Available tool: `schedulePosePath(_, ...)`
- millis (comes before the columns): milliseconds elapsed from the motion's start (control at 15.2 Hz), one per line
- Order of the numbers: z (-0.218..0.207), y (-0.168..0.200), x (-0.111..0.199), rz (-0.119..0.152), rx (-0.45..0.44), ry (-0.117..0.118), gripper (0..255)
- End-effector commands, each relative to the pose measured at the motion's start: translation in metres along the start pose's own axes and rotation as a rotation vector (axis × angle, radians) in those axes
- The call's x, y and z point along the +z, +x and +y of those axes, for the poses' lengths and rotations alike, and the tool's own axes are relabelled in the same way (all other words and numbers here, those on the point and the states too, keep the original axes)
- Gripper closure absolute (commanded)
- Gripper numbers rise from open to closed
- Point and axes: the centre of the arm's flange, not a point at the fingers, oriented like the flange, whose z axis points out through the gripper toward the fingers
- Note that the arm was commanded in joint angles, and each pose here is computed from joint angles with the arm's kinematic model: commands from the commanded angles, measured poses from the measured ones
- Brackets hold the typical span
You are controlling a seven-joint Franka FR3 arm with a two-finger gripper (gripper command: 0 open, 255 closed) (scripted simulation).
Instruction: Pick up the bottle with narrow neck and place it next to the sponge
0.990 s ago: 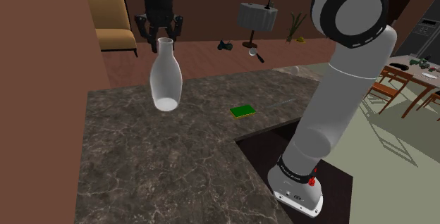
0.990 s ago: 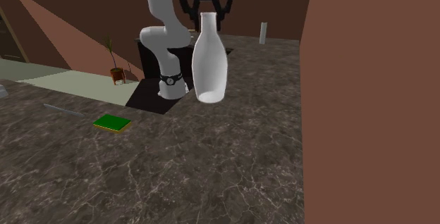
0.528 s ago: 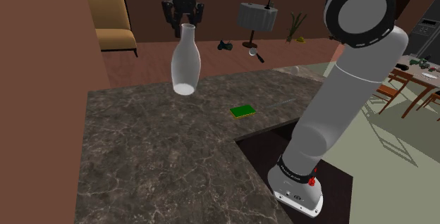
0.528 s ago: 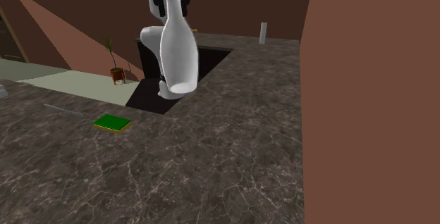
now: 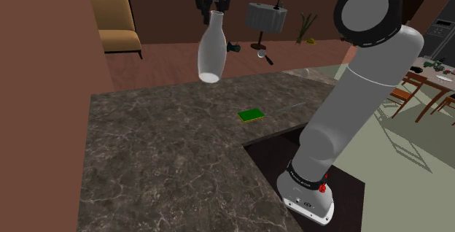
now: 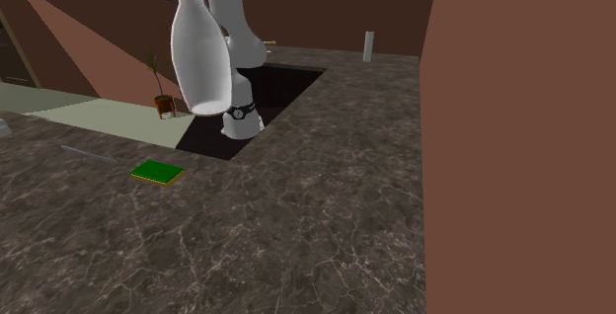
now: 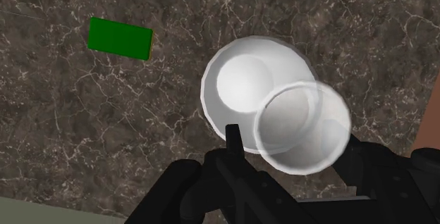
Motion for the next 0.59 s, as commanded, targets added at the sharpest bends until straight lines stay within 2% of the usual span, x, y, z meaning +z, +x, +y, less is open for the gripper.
schedulePosePath(0, 0.027, 0.0, -0.011, 0.0, -0.001, 0.0, 255)
schedulePosePath(528, 0.124, 0.004, -0.051, 0.0, -0.001, 0.0, 255)
